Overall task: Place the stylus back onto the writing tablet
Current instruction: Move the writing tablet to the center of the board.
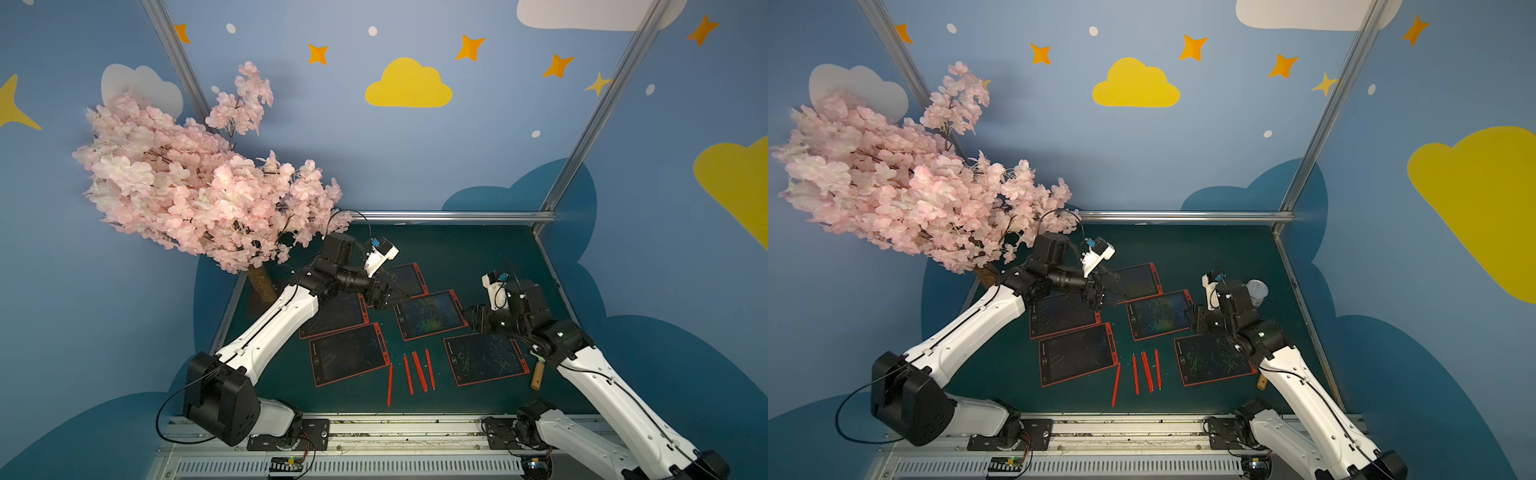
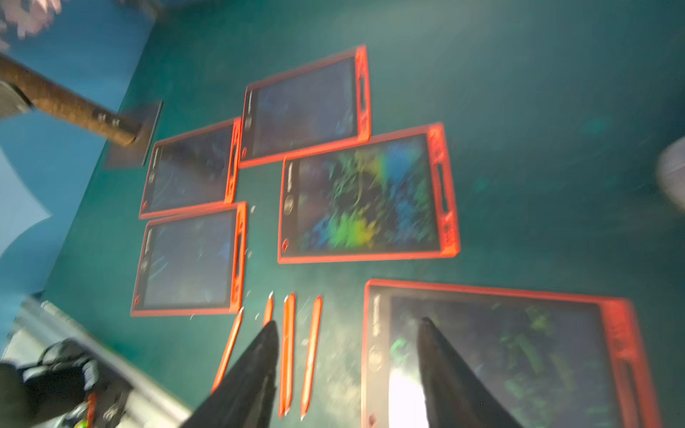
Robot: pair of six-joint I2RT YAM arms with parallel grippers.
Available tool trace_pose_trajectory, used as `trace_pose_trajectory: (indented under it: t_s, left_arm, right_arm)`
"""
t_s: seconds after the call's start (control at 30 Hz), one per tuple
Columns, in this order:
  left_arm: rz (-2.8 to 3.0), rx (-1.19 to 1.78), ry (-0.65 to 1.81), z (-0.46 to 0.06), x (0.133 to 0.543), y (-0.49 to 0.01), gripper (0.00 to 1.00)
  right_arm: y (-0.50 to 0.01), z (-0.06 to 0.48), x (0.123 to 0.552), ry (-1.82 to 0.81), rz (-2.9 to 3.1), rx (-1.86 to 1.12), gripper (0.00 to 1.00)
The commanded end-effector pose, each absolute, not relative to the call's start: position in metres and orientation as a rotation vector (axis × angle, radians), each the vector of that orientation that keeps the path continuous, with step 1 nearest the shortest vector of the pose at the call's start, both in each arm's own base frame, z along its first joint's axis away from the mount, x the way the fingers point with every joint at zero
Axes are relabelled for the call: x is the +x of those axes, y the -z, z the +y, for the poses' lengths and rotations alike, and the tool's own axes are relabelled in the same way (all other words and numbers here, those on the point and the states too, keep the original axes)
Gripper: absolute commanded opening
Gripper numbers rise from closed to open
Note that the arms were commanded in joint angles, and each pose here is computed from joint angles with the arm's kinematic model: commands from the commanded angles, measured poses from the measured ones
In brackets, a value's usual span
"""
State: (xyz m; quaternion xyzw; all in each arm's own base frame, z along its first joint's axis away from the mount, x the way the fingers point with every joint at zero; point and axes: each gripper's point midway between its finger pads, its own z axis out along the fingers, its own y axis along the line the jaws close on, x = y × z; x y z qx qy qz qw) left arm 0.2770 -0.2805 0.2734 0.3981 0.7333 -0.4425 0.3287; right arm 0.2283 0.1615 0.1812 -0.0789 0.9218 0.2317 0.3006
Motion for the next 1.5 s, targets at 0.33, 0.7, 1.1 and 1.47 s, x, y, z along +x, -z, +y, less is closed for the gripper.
trace_pose_trajectory:
  t_s: [0.33, 0.7, 1.1, 1.47]
  left_arm:
    - [1.914, 1.064, 1.099, -0.279, 0.267, -0.272, 0.99]
    - [1.923, 1.043, 1.080, -0.279, 0.269, -0.273, 0.99]
    - [1.928, 1.026, 1.065, -0.278, 0.271, -0.273, 0.99]
    - [1.936, 1.023, 1.094, -0.281, 0.272, -0.271, 0.99]
  right_arm:
    - [-0.093, 0.163, 0.179, -0.542, 2.790, -0.040, 0.40]
    - [-0.066, 0.105, 0.160, -0.186, 2.943, 0.214, 0.58]
    - [-0.057, 0.082, 0.139, -0.166, 3.025, 0.440, 0.89]
    - [-0.035, 0.091, 0.136, -0.219, 3.089, 0.600, 0.98]
